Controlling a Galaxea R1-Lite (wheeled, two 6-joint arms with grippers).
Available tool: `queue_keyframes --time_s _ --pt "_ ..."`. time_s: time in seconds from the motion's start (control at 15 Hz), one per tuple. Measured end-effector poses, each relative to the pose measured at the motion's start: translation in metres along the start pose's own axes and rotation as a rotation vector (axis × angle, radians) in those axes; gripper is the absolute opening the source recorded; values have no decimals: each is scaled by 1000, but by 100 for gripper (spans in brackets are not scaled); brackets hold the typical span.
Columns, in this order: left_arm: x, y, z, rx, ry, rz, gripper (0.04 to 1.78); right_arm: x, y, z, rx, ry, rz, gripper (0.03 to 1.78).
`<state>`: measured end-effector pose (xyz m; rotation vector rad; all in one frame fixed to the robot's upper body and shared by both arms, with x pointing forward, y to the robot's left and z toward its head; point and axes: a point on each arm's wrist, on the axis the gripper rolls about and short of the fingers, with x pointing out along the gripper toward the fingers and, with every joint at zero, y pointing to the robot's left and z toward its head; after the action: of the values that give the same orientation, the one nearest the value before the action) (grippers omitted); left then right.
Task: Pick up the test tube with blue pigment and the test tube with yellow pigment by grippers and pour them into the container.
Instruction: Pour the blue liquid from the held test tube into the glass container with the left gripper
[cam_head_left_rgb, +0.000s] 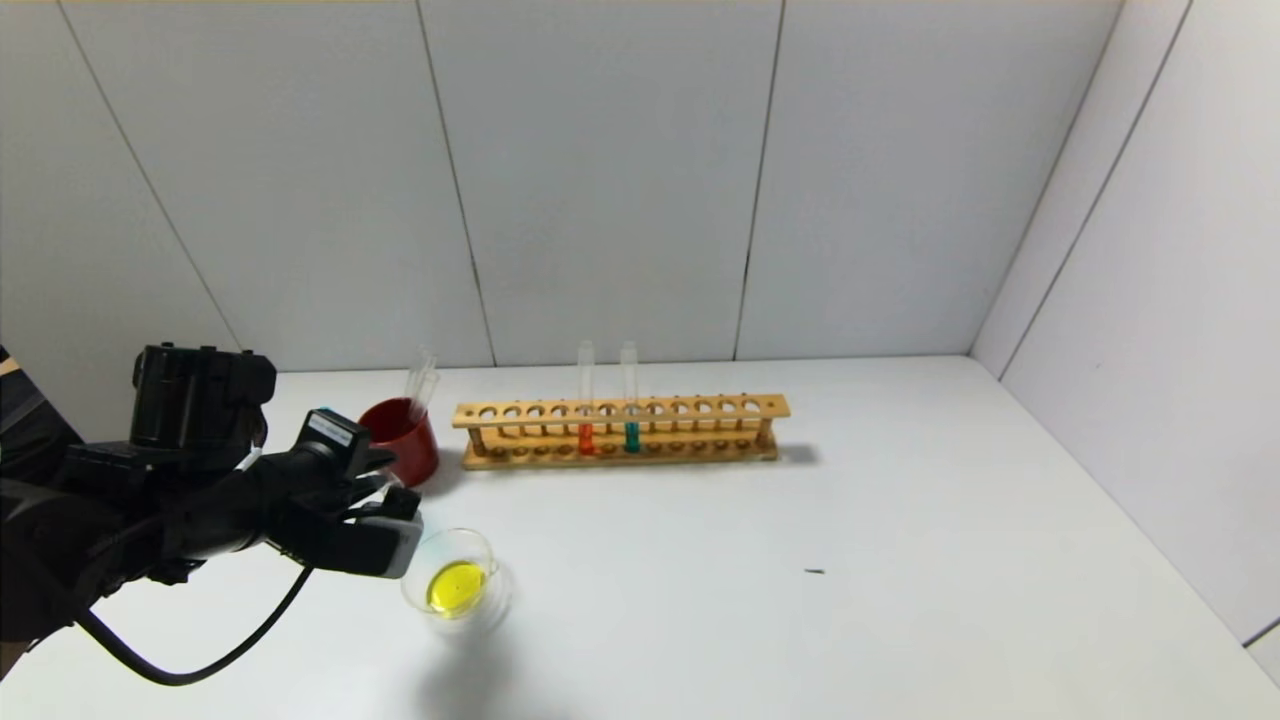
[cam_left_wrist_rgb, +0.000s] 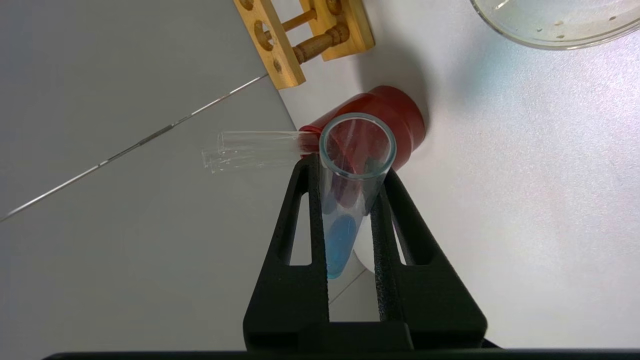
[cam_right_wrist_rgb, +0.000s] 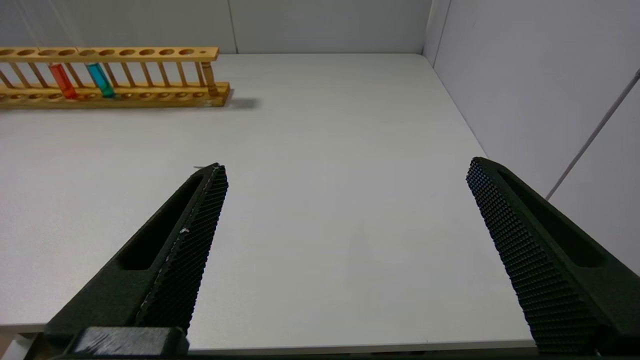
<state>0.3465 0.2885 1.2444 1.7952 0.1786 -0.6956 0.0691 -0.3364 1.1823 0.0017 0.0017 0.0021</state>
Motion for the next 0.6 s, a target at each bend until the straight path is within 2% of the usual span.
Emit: queue_keyframes --time_s 0.6 --pt "17 2 -9 163 18 -22 31 0 0 0 0 0 0 175"
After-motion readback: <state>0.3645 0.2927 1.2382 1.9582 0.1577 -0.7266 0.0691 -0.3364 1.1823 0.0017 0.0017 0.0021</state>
